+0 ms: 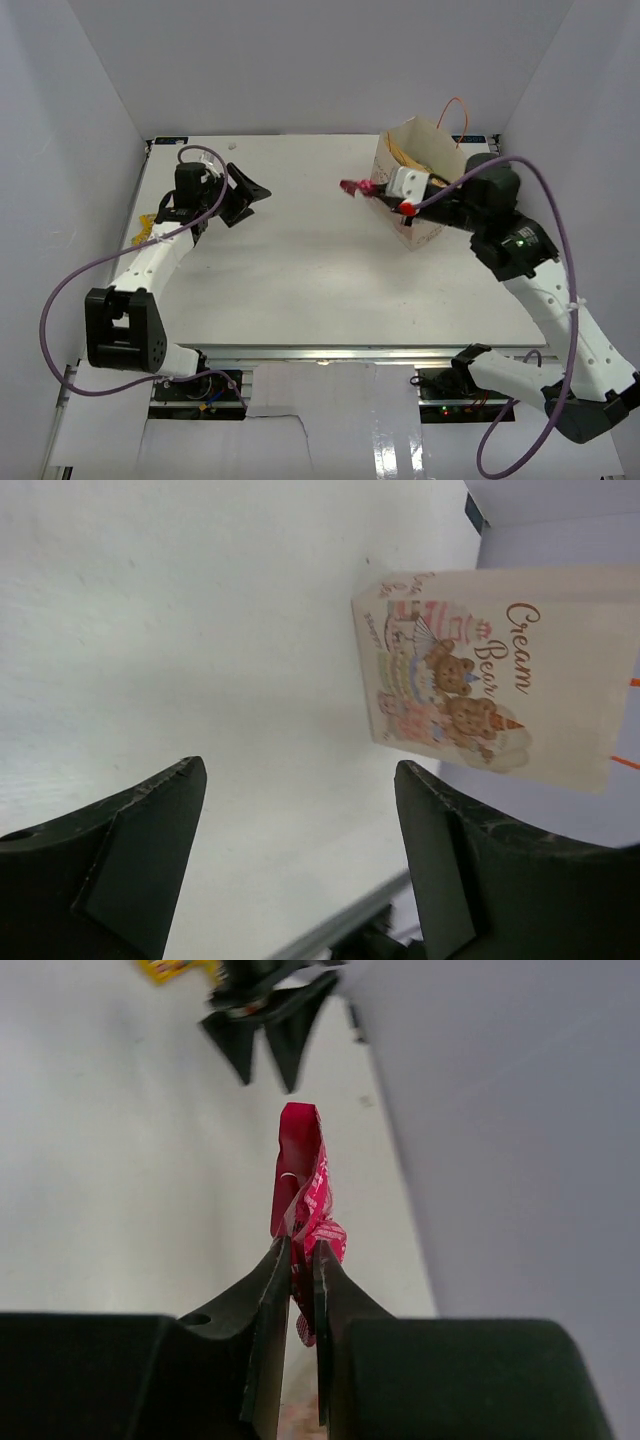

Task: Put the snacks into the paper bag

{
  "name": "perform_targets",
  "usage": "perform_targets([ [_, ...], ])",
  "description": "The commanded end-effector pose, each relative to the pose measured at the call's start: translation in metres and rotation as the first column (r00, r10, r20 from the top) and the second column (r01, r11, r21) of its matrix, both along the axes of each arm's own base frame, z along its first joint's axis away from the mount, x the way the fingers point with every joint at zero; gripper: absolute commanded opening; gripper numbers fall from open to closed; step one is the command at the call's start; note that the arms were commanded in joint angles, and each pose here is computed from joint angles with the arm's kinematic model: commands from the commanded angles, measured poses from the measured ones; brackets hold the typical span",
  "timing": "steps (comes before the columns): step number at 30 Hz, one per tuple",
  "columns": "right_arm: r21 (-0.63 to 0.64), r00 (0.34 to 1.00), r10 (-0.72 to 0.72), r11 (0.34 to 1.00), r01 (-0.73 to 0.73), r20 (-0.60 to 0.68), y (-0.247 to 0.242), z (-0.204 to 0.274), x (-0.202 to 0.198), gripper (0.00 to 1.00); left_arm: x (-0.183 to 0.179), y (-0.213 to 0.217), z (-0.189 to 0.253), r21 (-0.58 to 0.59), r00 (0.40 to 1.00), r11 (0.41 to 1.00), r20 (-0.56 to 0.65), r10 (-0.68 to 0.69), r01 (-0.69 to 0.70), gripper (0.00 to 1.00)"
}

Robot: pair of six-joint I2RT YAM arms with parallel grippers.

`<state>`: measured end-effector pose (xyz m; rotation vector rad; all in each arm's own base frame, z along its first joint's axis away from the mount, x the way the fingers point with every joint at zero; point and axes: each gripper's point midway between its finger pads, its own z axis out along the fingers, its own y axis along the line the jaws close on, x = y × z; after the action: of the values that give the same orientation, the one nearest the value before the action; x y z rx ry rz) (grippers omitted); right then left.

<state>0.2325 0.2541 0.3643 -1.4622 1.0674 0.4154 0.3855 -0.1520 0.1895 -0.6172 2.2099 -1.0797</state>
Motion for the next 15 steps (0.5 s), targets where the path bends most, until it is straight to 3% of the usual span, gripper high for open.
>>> perform_targets([
  [1, 0.183, 0.986, -0.158, 0.972, 0.146, 0.051, -0.033, 0.084, 0.016, 0.08, 0.006, 0.04, 0.035, 0.315, 0.97, 0.946, 0.242, -0.004, -0.075, 0.86],
  [3, 0.283, 0.952, -0.292, 0.924, 0.256, 0.094, -0.056, 0.121, 0.036, 0.08, 0.006, 0.064, 0.056, 0.407, 0.94, 0.895, 0.341, 0.035, -0.181, 0.98],
  [6, 0.36, 0.872, -0.49, 0.817, 0.45, 0.023, -0.091, 0.133, 0.079, 0.08, -0.001, 0.099, 0.073, 0.476, 0.894, 0.81, 0.43, 0.126, -0.344, 0.98],
  [8, 0.356, 0.818, -0.573, 0.754, 0.553, -0.058, -0.113, 0.125, 0.116, 0.08, -0.004, 0.111, 0.078, 0.483, 0.874, 0.785, 0.462, 0.149, -0.389, 0.98],
  [12, 0.275, 0.701, -0.692, 0.65, 0.709, -0.17, -0.146, 0.085, 0.18, 0.08, -0.011, 0.132, 0.05, 0.515, 0.902, 0.764, 0.382, 0.201, -0.389, 0.98],
  [15, 0.184, 0.647, -0.74, 0.621, 0.762, -0.184, -0.156, 0.047, 0.213, 0.08, -0.014, 0.14, 0.027, 0.535, 0.927, 0.764, 0.3, 0.227, -0.36, 0.98],
])
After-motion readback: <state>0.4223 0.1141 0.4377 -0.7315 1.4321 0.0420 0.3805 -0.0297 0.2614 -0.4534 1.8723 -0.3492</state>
